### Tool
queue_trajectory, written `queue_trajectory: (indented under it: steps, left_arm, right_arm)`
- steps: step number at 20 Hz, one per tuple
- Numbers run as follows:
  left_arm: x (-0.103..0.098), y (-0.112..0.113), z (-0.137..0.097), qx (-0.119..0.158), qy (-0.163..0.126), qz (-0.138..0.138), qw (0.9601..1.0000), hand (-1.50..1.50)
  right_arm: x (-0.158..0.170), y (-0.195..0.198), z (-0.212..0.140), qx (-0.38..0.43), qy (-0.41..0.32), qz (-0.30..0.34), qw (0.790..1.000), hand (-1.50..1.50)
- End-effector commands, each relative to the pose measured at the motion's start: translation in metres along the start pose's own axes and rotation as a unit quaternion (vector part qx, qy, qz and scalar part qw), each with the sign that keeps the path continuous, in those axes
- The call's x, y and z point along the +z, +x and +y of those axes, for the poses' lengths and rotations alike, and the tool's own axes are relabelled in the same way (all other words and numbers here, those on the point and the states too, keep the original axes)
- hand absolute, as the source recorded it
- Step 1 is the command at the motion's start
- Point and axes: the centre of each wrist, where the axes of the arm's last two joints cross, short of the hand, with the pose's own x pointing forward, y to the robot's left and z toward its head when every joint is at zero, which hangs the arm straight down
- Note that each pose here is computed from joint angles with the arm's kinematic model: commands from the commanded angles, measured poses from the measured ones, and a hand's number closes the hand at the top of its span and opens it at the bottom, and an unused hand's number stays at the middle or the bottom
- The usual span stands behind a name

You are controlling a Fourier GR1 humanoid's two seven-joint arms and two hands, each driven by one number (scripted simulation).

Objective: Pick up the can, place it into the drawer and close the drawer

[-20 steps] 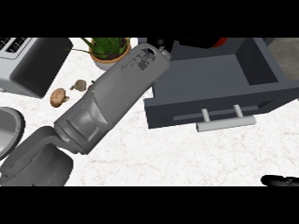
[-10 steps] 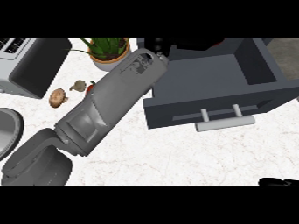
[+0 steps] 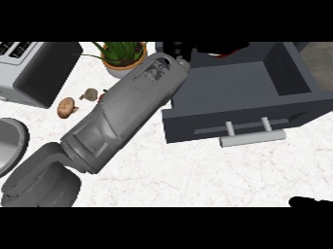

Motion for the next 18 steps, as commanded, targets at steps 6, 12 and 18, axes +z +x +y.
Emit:
queue_trajectory:
  steps: [6, 12, 18]
  left_arm:
    - [0.003, 0.010, -0.004, 0.039, 0.012, -0.013, 0.9991, -1.50]
    - [0.009, 0.020, -0.011, 0.034, 0.010, -0.019, 0.9992, -1.50]
    - [-0.004, 0.026, -0.001, 0.034, 0.017, -0.019, 0.9991, -1.50]
  right_arm:
    - [-0.011, 0.002, 0.020, 0.134, 0.032, -0.038, 0.990, -1.50]
    - [-0.026, 0.002, 0.042, 0.262, 0.068, -0.034, 0.962, -1.50]
    - [-0.026, -0.027, 0.078, 0.332, 0.105, -0.018, 0.937, -1.50]
